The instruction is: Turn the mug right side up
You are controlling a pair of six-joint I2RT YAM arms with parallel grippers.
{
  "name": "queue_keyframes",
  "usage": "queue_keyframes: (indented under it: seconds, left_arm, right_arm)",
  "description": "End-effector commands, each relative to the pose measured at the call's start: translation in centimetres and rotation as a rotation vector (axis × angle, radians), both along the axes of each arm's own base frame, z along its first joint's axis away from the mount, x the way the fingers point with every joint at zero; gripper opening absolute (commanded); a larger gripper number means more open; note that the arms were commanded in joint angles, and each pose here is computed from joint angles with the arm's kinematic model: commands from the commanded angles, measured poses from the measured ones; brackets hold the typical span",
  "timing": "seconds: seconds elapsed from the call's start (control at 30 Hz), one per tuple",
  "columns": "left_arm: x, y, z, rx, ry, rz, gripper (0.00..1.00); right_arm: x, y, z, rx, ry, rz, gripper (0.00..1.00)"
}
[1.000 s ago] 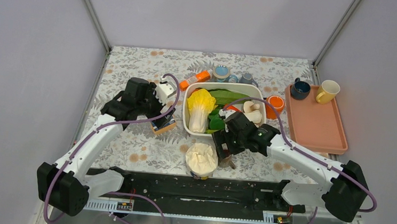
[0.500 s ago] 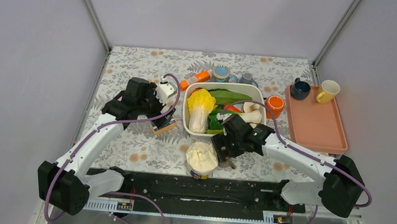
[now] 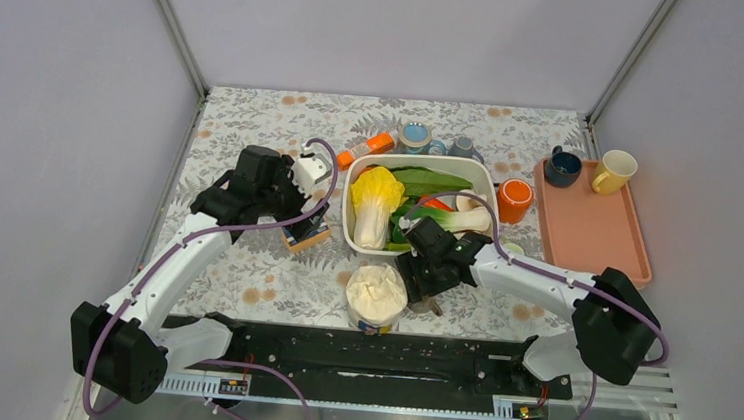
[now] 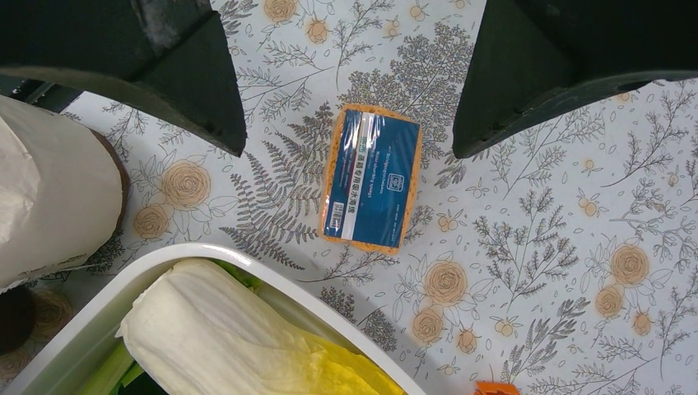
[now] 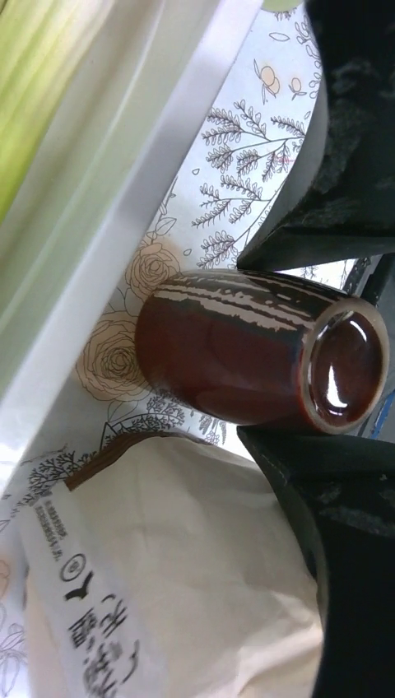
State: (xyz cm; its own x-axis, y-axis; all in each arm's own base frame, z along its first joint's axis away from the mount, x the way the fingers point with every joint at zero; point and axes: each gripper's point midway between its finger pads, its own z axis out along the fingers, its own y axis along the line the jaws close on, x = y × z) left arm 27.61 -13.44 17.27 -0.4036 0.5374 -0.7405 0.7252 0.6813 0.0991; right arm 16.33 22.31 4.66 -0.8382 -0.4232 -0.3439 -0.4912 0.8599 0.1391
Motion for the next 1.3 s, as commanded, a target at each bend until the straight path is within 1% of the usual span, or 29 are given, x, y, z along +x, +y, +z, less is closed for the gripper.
queue_keyframes:
  seconds: [0.0, 0.13, 0.27, 0.37, 0.47, 0.6, 0.7, 0.8, 0.9, 1.0, 1.07, 1.13, 1.27]
  left_arm:
    - [0.4, -0.5, 0.8, -0.025, -0.039, -0.027, 0.99]
    - [0.4, -0.5, 0.7, -0.026, -0.037, -0.028, 0.99]
    - [0.4, -0.8, 1.0, -0.038, -0.032, -0.036, 0.99]
    - [0.2, -1.3, 1.8, -0.056, -0.017, -0.053, 0.99]
    - [0.0, -2.0, 3.0, -0.091, -0.006, -0.074, 0.97]
    - [-0.8, -3.3, 5.2, -0.174, 0.025, -0.110, 0.95]
    - [-1.8, -4.9, 8.0, -0.273, 0.047, -0.154, 0.94]
    - [-2.9, -6.7, 11.7, -0.410, 0.093, -0.195, 0.90]
    - [-4.7, -8.7, 15.3, -0.560, 0.187, -0.270, 0.88]
    - [-6.9, -10.5, 18.8, -0.730, 0.293, -0.389, 0.89]
    - [-7.6, -11.5, 20.5, -0.819, 0.376, -0.436, 0.90]
    - [-7.5, -12.3, 20.9, -0.848, 0.423, -0.446, 0.89]
    - [-7.3, -13.0, 21.0, -0.880, 0.446, -0.448, 0.85]
  right_arm:
    - [0.2, 1.3, 0.1, 0.046, -0.007, 0.010, 0.57]
    - [0.0, 1.0, 0.7, 0.055, -0.015, 0.005, 0.26]
    - [0.3, 0.3, 2.8, 0.068, -0.071, -0.014, 0.01]
    - [1.0, -0.2, 5.4, 0.101, -0.150, -0.041, 0.00]
    - [1.7, -0.3, 9.0, 0.181, -0.250, -0.066, 0.00]
    - [2.1, 0.0, 13.4, 0.295, -0.345, -0.070, 0.00]
    - [2.5, 0.8, 18.3, 0.432, -0.443, -0.061, 0.00]
    - [3.2, 1.8, 23.8, 0.593, -0.573, -0.057, 0.00]
    - [3.8, 2.4, 28.9, 0.733, -0.698, -0.052, 0.00]
    - [3.9, 3.3, 33.3, 0.861, -0.791, -0.020, 0.00]
    - [4.0, 3.7, 35.3, 0.907, -0.832, -0.005, 0.00]
    - [4.2, 4.1, 36.6, 0.936, -0.861, 0.002, 0.00]
    - [4.1, 5.1, 38.5, 1.014, -0.887, 0.031, 0.00]
